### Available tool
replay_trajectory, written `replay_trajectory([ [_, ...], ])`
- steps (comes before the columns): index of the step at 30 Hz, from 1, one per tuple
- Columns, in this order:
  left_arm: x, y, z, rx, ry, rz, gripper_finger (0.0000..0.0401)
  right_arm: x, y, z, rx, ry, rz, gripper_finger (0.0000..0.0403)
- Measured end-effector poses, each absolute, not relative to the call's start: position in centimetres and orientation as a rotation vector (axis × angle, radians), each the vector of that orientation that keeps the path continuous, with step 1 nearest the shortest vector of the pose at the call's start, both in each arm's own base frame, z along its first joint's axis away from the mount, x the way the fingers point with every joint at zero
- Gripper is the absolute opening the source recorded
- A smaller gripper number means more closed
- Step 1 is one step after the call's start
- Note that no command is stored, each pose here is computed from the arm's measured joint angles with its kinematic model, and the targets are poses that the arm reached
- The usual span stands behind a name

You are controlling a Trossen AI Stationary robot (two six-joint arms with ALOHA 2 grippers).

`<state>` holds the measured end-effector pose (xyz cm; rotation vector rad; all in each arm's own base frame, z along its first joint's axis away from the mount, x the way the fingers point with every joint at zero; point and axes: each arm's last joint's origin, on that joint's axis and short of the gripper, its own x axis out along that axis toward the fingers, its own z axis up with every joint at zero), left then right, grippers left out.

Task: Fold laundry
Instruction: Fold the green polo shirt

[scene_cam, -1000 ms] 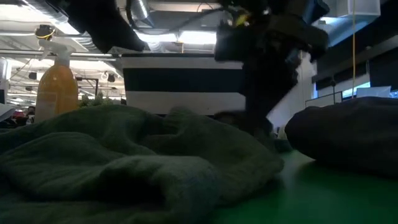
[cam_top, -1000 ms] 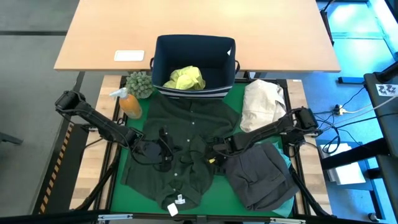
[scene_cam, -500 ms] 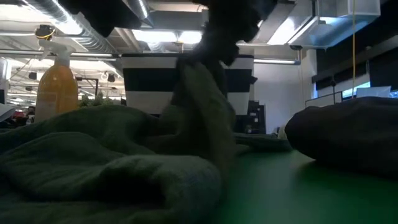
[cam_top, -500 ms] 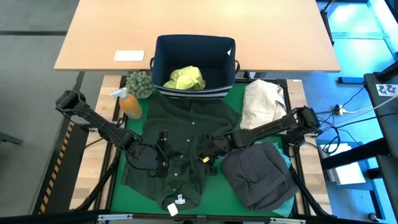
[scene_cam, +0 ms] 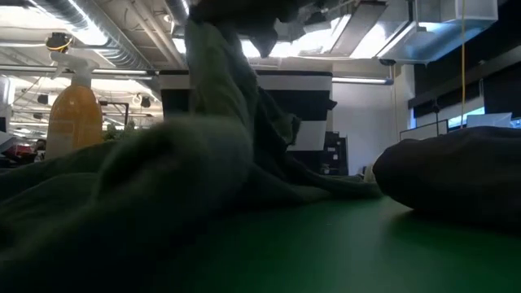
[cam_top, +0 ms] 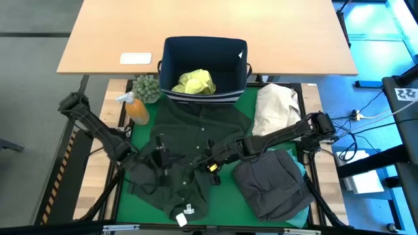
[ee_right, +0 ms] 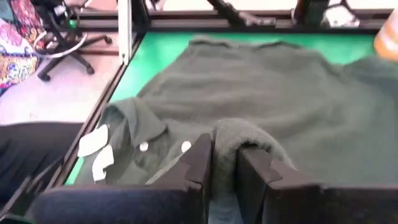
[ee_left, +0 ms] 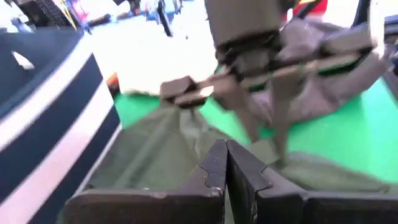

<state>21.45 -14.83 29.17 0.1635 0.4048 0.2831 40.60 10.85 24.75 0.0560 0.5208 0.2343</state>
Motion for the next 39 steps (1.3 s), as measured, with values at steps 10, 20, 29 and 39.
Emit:
replay_trajectory([
  [10, 21.6, -17.2, 28.4, -0.088, 0.381, 0.267, 0.0, 41.3, 8.3, 25.0, 0.042, 0.481, 0.135, 0.0056],
  [20, 24.3, -19.1, 23.9, -0.345, 0.417, 0.356, 0.0003, 41.3, 7.7, 24.8, 0.035, 0.499, 0.091, 0.0056],
  [29, 25.7, -17.8, 23.6, -0.401, 0.459, 0.362, 0.0098, 41.1, 7.6, 24.3, 0.006, 0.557, 0.092, 0.0056],
  [39, 27.8, -16.3, 21.0, -0.602, 0.479, 0.499, 0.021, 41.1, 7.6, 24.4, -0.048, 0.553, 0.108, 0.0056],
])
